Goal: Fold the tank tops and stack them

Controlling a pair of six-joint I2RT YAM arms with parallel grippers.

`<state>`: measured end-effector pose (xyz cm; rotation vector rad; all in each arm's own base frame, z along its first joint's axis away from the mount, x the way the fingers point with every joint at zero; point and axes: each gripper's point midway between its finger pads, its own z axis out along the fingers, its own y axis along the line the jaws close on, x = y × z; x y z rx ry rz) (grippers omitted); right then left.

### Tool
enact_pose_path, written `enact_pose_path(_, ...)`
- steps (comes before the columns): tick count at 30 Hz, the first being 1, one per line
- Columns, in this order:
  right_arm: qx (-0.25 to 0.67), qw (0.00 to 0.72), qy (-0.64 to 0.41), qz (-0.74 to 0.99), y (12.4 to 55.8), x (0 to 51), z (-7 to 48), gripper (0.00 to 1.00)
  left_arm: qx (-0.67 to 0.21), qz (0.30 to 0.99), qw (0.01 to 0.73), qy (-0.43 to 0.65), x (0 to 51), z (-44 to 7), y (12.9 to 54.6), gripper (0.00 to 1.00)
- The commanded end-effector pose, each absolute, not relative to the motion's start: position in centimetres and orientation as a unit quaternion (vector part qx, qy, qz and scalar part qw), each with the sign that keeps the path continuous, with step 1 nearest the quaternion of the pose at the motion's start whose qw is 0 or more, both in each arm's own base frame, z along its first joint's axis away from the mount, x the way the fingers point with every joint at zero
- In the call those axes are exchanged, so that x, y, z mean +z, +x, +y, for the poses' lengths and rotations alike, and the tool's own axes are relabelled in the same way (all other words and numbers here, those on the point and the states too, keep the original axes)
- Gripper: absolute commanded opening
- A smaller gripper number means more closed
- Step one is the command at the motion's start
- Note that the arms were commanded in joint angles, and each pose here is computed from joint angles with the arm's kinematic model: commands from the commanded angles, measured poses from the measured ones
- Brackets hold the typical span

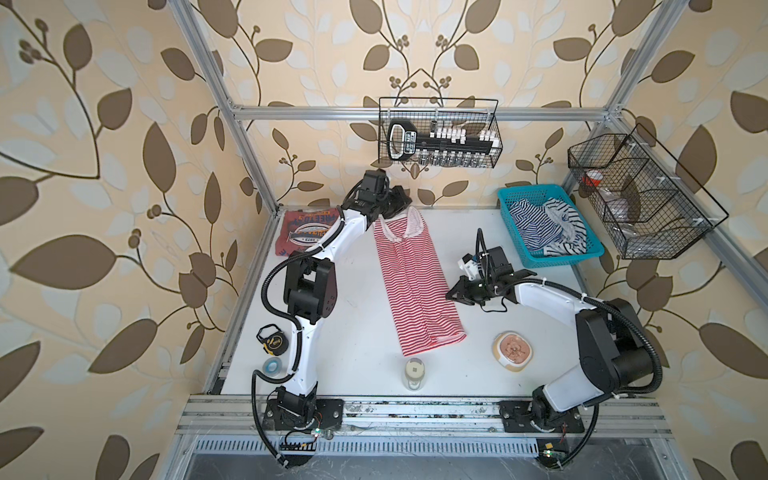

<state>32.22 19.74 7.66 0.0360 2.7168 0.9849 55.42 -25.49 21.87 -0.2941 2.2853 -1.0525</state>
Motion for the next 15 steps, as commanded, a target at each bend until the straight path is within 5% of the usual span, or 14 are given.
enact_pose_path(1, 0.308, 0.099, -0.025, 0.946, 31.6, 5.9, 19.2, 0.01, -0.303, 0.921, 0.217, -0.114, 16.5, -22.3, 49.3, 0.0)
enact_pose_path(9, 0.289, 0.065, -0.04, 0.954, 30.2, 2.8, 19.3, 0.0, -0.257, 0.951, 0.111, -0.132, 8.3, -21.0, 41.5, 0.0)
enact_pose_path(15, 0.28, 0.045, -0.052, 0.958, 28.2, 1.3, 20.1, 0.0, -0.247, 0.957, 0.071, -0.134, 4.3, -21.4, 40.5, 0.0)
